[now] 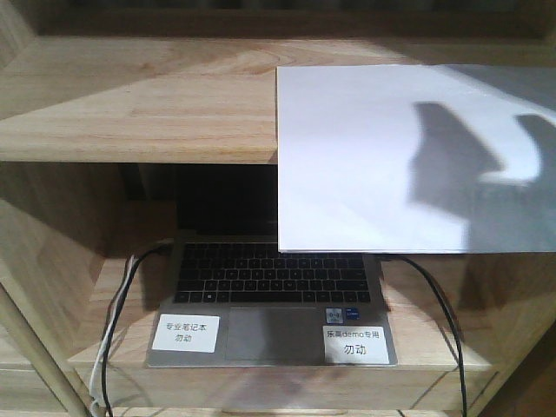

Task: Grab stapler and paper to desk for stapling
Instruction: 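Move the right gripper to the white paper's overhanging edge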

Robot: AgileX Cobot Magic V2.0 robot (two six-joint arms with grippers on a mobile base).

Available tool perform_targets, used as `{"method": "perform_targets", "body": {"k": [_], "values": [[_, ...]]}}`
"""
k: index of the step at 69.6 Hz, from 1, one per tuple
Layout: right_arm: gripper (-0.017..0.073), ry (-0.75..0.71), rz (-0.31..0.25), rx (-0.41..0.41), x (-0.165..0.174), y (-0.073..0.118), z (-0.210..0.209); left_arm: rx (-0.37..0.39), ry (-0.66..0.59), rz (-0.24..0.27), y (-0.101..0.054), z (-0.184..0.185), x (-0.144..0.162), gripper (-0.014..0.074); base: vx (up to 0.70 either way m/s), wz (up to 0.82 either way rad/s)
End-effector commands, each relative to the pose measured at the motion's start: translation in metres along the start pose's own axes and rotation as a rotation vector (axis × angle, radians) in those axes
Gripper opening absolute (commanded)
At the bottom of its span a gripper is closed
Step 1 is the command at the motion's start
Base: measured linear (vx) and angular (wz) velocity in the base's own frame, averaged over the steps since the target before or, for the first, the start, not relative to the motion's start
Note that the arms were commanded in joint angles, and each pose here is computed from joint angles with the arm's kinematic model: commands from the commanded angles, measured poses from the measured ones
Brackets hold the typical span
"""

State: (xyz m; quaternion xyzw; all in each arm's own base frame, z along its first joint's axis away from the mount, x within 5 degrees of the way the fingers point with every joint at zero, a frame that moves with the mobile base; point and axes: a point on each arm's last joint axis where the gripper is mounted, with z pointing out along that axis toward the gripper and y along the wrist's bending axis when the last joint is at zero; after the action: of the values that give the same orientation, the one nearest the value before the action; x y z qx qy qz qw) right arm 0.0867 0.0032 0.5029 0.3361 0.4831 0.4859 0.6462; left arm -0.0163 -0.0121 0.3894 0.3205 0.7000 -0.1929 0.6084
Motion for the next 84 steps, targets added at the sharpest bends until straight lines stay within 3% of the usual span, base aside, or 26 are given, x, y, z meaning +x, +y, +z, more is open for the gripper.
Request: {"method": "perform_targets", "body": {"k": [1, 8, 24, 41, 72, 84], "values": [[0.0622, -0.004, -0.062, -0.151, -0.002, 0.02, -0.004, -0.017, -0.122, -0.012, 0.003, -0.002, -0.017, -0.0006, 0.0, 0.0], [0.0619, 0.048, -0.068, -0.171, 0.003, 0.018, -0.004, -0.017, -0.122, -0.012, 0.003, -0.002, -0.017, -0.0006, 0.0, 0.0], [0.0608, 0.153, 0.073, -0.297, 0.028, -0.019, -0.02, -0.016, -0.123, -0.012, 0.003, -0.002, -0.017, -0.0006, 0.0, 0.0], [0.0596, 0.174, 0.145, -0.278, 0.037, -0.063, -0.062, -0.016, -0.123, -0.012, 0.003, -0.002, -0.017, -0.0006, 0.0, 0.0], [0.0594, 0.203, 0.291, -0.116, 0.054, -0.139, -0.106, -0.016, -0.123, -0.012, 0.003, -0.002, -0.017, -0.0006, 0.0, 0.0], [0.0594, 0.326, 0.333, -0.037, 0.069, -0.163, -0.107, -0.016, -0.123, -0.012, 0.003, -0.002, -0.017, -0.0006, 0.0, 0.0]]}}
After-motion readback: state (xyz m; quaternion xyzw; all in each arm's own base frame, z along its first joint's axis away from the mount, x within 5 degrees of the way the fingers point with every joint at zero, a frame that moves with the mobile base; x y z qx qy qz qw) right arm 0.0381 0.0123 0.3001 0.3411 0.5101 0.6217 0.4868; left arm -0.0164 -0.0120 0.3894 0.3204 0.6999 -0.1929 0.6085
